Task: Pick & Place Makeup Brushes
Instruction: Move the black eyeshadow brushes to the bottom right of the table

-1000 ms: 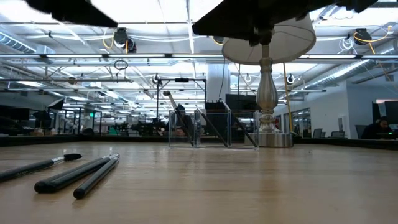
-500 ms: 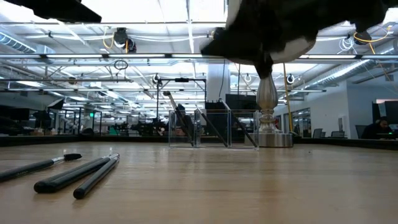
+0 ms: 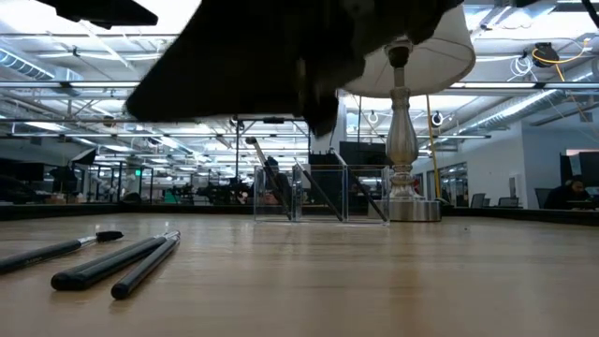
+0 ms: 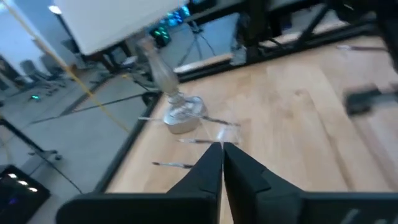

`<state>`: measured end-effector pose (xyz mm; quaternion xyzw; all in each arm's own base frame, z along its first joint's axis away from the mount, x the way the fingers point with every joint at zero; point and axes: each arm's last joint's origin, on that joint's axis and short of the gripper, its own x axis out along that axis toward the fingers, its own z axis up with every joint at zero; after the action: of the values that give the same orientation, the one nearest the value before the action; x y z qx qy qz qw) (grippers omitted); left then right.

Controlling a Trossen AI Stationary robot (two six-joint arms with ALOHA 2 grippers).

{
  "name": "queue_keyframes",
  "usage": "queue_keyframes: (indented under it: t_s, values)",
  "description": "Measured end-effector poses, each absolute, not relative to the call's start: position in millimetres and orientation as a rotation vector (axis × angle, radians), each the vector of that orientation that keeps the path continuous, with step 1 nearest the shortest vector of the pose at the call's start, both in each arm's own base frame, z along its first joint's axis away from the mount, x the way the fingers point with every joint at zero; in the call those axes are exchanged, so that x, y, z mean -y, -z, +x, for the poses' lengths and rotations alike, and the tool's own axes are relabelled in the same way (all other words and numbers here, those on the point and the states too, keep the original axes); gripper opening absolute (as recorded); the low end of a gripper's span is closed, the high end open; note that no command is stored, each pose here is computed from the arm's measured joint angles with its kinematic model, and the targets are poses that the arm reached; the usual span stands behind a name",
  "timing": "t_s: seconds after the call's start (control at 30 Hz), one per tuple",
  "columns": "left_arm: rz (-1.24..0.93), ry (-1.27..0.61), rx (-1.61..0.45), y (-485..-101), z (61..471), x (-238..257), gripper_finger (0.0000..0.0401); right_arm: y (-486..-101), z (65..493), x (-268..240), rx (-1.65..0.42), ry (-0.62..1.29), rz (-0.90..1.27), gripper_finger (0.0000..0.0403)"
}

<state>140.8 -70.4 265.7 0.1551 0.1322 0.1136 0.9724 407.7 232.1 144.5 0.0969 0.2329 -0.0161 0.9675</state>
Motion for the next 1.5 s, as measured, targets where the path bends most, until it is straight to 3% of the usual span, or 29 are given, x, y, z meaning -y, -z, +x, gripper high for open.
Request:
queue_keyframes:
  t_s: [0.2,1.27,1.5]
  values:
    - [0.316,-0.261,-0.258,-266.9,141.7,68.6,0.0036,-120.8,416.1,-234.1,-0.568,0.070,0.226,0.0000]
    - [0.253,-0.306,-0.284,-263.9,145.3,60.1,0.0037,-105.9,421.0,-215.0,-0.661,0.157,0.341,0.0000]
    - [0.256,-0.306,-0.291,-263.1,145.1,59.9,0.0037,-101.4,415.7,-210.8,-0.692,0.260,0.313,0.0000]
